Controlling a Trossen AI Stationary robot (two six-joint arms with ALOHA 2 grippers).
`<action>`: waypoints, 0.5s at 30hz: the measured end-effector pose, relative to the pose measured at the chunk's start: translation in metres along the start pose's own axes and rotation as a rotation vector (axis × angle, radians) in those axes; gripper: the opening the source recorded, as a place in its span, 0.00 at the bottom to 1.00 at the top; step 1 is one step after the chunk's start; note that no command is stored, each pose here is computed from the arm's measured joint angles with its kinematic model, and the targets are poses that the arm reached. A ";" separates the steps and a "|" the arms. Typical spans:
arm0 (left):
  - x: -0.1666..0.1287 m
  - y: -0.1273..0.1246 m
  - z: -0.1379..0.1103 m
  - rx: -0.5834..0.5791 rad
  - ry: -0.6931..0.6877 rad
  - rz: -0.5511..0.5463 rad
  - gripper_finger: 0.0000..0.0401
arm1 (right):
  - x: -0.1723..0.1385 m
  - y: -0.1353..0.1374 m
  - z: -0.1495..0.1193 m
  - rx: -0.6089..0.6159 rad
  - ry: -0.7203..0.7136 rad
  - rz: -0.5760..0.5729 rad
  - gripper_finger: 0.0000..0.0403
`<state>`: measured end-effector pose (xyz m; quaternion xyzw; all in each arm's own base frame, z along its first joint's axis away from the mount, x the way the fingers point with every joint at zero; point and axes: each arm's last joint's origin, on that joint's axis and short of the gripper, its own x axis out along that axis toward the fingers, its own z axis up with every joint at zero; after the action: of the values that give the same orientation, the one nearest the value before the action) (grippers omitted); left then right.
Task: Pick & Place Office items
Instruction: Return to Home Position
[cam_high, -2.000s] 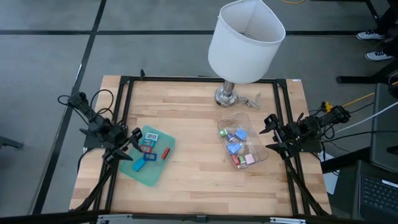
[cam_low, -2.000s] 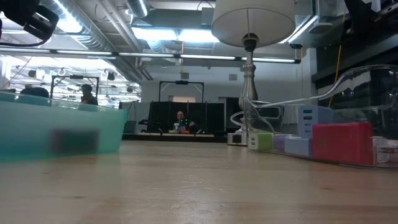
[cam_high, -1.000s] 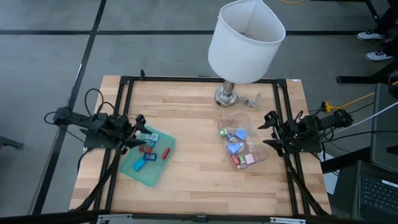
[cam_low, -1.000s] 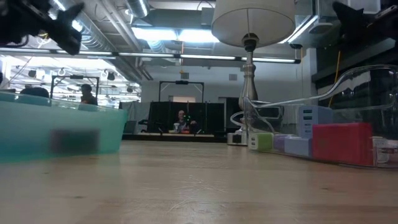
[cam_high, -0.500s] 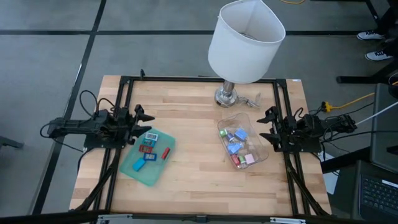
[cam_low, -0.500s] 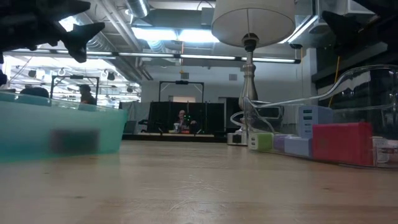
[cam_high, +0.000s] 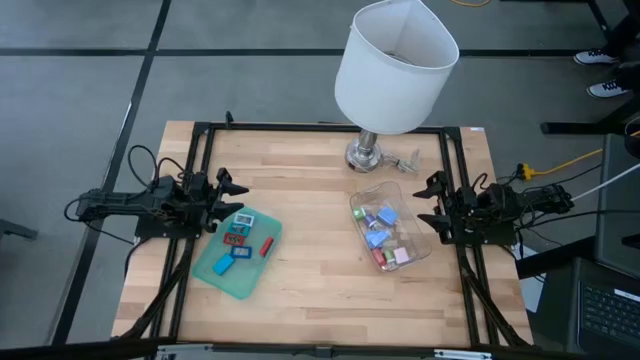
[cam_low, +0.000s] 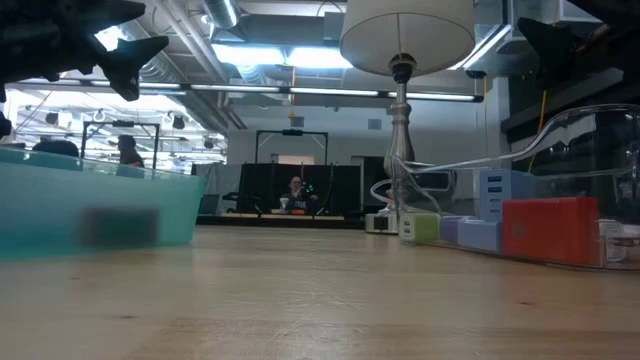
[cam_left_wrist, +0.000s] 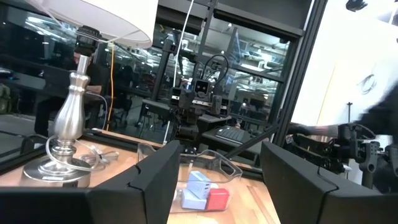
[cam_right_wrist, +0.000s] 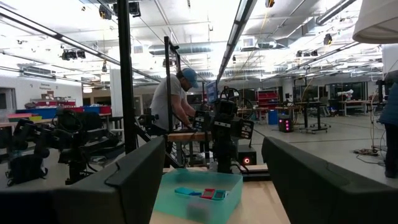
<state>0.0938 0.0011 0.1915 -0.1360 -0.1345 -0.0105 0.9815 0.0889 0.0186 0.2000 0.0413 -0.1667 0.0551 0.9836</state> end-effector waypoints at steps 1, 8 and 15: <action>0.000 0.000 0.000 0.000 0.000 0.000 0.54 | 0.000 0.000 0.000 0.000 0.000 0.000 0.69; 0.000 0.000 0.000 0.000 0.000 0.000 0.54 | 0.000 0.000 0.000 0.000 0.000 0.000 0.69; 0.000 0.000 0.000 0.000 0.001 0.000 0.55 | 0.000 0.000 0.000 0.000 -0.001 0.000 0.69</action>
<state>0.0939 0.0011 0.1914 -0.1360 -0.1342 -0.0104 0.9815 0.0889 0.0186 0.2001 0.0414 -0.1670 0.0551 0.9835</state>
